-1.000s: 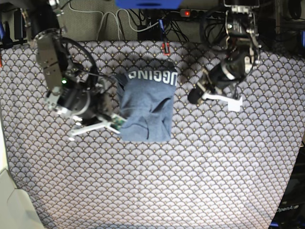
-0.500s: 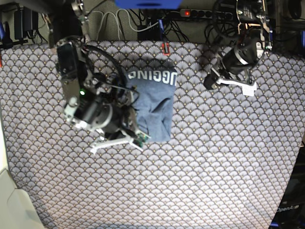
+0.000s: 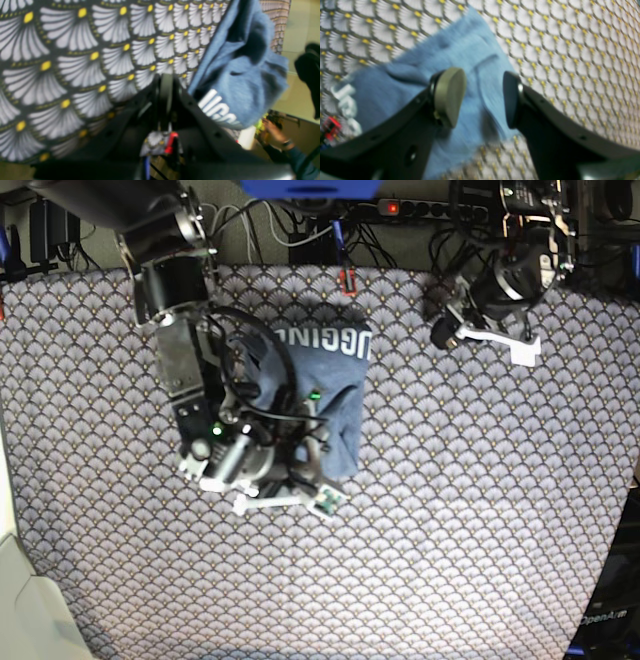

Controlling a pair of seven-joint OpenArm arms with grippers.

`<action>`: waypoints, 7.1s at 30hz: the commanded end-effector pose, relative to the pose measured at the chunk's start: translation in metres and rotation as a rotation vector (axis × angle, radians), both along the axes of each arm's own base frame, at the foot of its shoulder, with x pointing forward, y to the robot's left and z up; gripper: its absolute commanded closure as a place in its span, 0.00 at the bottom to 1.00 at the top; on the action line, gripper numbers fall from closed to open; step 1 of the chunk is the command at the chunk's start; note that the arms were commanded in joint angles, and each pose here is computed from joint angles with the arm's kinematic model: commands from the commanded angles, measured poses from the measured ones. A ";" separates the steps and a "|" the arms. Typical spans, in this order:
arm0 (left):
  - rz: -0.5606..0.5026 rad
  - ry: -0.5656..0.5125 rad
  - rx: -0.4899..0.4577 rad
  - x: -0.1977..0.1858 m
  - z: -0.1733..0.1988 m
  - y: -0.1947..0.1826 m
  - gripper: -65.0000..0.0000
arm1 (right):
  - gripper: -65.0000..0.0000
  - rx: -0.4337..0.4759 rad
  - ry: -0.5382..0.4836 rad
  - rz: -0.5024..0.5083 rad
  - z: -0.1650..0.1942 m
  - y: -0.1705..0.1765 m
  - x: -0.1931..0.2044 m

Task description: Fold the T-shirt properly

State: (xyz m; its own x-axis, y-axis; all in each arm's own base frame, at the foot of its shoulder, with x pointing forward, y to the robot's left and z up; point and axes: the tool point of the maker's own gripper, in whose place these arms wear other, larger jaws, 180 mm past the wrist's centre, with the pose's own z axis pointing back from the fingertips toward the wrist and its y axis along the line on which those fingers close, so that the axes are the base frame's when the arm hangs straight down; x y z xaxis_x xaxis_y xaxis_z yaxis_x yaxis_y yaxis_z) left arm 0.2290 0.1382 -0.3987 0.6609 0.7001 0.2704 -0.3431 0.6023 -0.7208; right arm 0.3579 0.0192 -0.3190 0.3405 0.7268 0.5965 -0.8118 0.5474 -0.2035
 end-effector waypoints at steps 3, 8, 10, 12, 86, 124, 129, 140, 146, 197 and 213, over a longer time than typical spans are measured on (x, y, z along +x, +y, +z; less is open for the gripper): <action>-0.015 -0.064 -0.004 0.009 0.019 -0.002 1.00 | 0.53 0.069 -0.046 0.014 0.012 0.012 0.012; -0.023 -0.084 0.000 0.008 0.027 -0.005 1.00 | 0.53 0.099 -0.002 0.018 -0.005 0.017 0.014; -0.023 -0.086 -0.003 0.008 0.028 -0.005 1.00 | 0.53 0.114 0.010 0.019 -0.011 0.020 0.017; -0.023 -0.086 -0.001 0.008 0.028 -0.005 1.00 | 0.53 0.116 0.025 0.014 -0.017 0.018 0.020; -0.017 -0.101 0.002 0.014 0.031 -0.004 1.00 | 1.00 0.195 0.028 0.023 -0.015 0.035 0.055; -0.027 -0.110 -0.006 0.018 0.034 -0.007 1.00 | 0.45 0.206 -0.081 0.031 0.022 0.031 0.070; -0.027 -0.121 -0.008 0.021 0.036 -0.008 1.00 | 0.45 0.112 -0.173 -0.006 0.054 0.002 0.051; -0.028 -0.129 -0.005 0.025 0.038 -0.007 1.00 | 0.99 0.110 -0.150 -0.094 0.033 -0.035 -0.027; -0.029 -0.127 -0.004 0.024 0.038 -0.007 1.00 | 1.00 0.118 -0.093 -0.090 0.016 -0.031 -0.044; -0.019 -0.038 0.004 -0.010 0.016 -0.004 1.00 | 1.00 0.040 0.053 -0.119 -0.040 -0.057 -0.004; -0.019 0.035 0.006 -0.040 0.001 -0.003 1.00 | 1.00 -0.116 -0.164 -0.125 0.031 -0.098 -0.033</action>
